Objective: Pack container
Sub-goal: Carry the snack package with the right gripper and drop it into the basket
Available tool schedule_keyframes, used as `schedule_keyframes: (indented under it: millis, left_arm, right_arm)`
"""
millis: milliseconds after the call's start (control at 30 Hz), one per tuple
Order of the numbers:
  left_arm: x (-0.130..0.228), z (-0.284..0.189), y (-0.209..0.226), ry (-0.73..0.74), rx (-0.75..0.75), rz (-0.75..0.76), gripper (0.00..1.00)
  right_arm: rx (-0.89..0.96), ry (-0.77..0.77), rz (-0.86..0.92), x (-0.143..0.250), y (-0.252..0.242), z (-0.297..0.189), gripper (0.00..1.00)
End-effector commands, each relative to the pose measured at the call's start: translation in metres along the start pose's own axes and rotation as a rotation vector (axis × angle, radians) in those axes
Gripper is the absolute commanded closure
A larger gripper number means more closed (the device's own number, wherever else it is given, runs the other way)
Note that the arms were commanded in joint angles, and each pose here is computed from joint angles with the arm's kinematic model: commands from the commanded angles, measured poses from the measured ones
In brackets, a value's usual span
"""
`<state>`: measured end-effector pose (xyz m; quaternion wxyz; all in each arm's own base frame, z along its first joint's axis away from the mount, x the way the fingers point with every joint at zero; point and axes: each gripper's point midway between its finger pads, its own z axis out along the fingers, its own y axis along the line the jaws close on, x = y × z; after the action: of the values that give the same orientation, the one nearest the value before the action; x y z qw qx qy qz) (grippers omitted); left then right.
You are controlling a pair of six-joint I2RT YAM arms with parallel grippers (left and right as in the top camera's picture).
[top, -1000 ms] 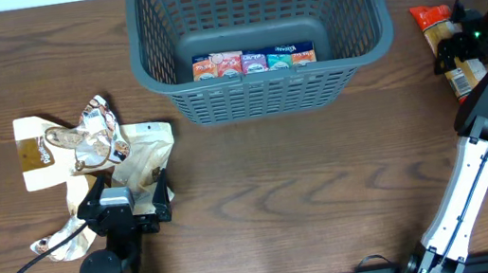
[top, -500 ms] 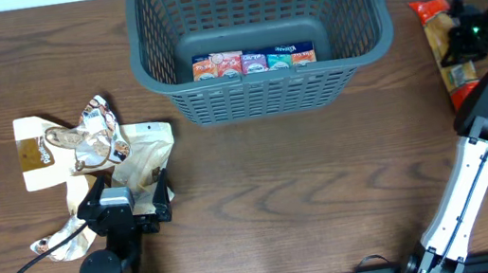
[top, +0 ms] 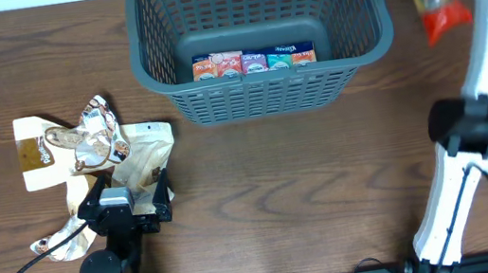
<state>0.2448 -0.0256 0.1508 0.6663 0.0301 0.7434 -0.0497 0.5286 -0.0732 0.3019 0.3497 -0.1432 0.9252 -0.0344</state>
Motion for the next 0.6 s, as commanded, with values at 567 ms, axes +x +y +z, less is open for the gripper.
schedule_keyframes:
  millis: [567]
  left_arm:
    - [0.012, 0.001, -0.004, 0.041, 0.027, -0.016, 0.01]
  right_arm:
    - [-0.315, -0.181, -1.015, -0.032, 0.238, -0.091, 0.99]
